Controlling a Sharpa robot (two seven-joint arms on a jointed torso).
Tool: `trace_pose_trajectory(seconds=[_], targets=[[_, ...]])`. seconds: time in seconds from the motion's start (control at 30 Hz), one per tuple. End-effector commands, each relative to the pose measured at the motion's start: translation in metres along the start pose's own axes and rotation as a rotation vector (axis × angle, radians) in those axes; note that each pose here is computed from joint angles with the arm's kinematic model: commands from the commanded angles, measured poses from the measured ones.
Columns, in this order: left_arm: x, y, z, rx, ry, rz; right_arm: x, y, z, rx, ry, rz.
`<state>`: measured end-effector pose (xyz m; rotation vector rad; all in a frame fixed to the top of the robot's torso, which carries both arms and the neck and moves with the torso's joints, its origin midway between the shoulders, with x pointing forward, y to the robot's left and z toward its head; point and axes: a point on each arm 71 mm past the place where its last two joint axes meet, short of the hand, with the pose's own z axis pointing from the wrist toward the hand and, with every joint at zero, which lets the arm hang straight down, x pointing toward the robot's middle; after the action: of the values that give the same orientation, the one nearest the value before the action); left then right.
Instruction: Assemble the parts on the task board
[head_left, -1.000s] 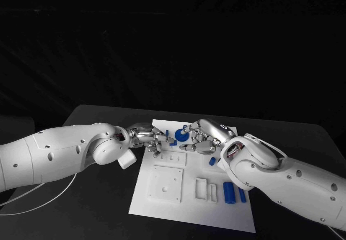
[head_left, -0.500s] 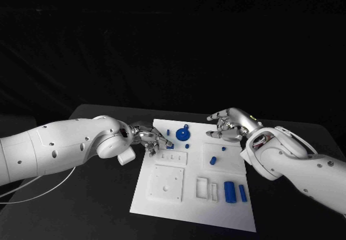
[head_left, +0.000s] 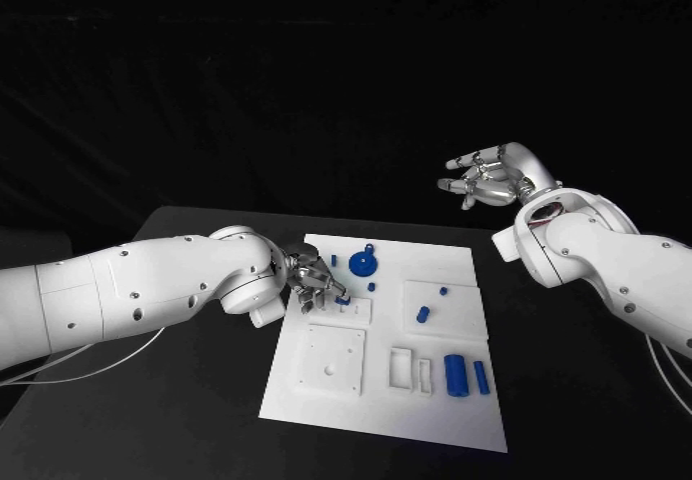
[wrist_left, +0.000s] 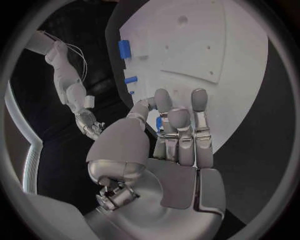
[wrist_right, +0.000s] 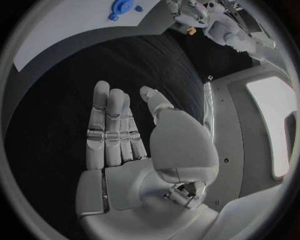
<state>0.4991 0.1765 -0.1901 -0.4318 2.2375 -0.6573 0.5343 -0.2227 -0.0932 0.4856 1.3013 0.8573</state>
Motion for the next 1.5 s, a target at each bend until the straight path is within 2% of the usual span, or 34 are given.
trace_pose_trajectory(seconds=[0.03, 0.27, 0.6, 0.97, 1.5], targets=[[-0.0017, -0.0034, 0.0003, -0.05, -0.104, 0.052, -0.006, 0.002, 0.005, -0.026, -0.076, 0.142], [0.0027, -0.0085, 0.0006, -0.057, -0.128, 0.069, -0.008, 0.002, 0.011, -0.027, -0.097, 0.165], [0.0081, -0.0132, 0.0009, -0.049, -0.113, 0.103, -0.009, 0.0, 0.013, -0.016, -0.097, 0.166], [0.0119, -0.0146, 0.0023, -0.059, -0.092, 0.118, -0.009, -0.004, 0.014, -0.006, -0.09, 0.164], [0.0167, -0.0116, 0.0067, -0.082, -0.074, 0.131, -0.008, -0.005, 0.016, -0.005, -0.083, 0.164]])
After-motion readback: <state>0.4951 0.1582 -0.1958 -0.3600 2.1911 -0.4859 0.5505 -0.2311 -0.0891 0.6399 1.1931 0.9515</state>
